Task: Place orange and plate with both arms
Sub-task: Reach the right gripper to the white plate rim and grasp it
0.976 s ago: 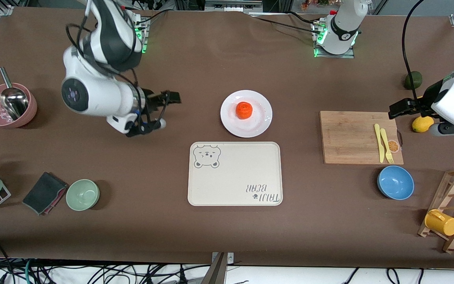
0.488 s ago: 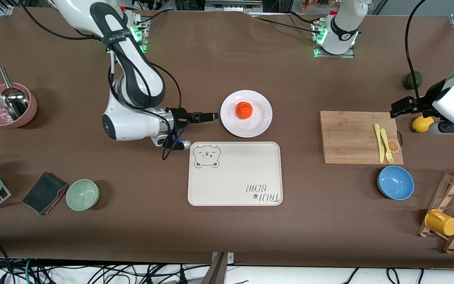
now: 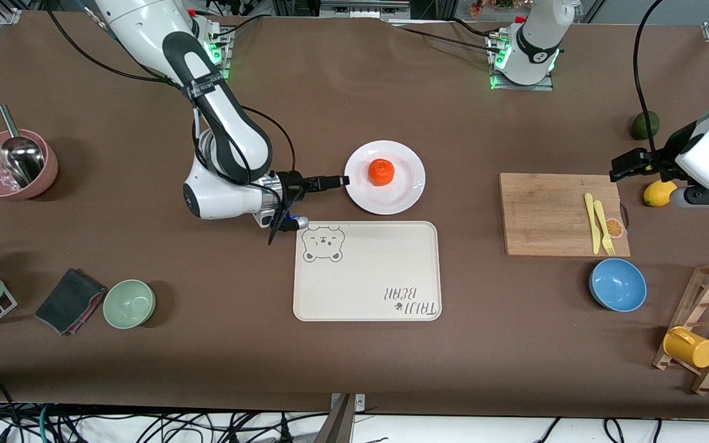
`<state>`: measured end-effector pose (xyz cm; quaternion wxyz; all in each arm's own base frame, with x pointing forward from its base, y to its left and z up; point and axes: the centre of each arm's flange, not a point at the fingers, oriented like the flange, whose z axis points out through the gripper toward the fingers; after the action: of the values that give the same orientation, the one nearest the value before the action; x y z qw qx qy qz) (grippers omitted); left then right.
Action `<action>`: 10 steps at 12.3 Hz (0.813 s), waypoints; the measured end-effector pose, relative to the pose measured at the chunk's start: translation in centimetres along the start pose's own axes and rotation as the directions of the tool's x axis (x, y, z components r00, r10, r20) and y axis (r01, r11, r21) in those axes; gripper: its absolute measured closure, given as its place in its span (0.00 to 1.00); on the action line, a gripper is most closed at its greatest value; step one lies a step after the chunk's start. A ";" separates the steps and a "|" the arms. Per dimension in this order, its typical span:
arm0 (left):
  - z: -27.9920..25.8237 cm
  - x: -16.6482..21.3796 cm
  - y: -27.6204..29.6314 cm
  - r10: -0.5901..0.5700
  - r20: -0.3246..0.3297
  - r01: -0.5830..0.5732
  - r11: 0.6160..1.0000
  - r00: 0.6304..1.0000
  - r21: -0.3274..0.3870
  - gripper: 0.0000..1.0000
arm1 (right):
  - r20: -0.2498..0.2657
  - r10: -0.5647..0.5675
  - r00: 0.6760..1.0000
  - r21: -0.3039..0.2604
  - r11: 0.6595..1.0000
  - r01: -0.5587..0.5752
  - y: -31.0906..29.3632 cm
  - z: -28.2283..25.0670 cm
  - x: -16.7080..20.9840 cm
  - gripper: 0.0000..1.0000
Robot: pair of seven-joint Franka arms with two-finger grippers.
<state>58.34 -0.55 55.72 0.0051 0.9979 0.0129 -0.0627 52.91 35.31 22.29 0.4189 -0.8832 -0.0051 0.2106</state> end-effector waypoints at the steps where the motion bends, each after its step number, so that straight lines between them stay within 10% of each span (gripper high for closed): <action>1: -0.1 -0.1 0.0 0.000 -0.001 0.000 1.000 1.000 0.000 0.00 | 0.016 -0.050 0.999 -0.004 0.999 0.050 0.9 0.8 -0.4 0.00; 6: -0.3 -0.1 -0.1 0.000 -0.008 0.000 1.000 1.000 0.000 0.00 | 0.102 -0.165 0.981 -0.016 0.986 0.168 4.2 5.8 -2.3 0.00; 10: -0.3 -0.1 -0.1 -0.002 -0.010 0.002 1.000 1.000 0.000 0.00 | 0.076 -0.190 0.979 0.078 0.980 0.184 7.2 8.2 -1.7 0.04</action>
<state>58.30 -0.44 56.06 0.0051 0.9982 0.0137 -0.0578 47.09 36.38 12.96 0.4671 -0.8541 -0.0982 0.2067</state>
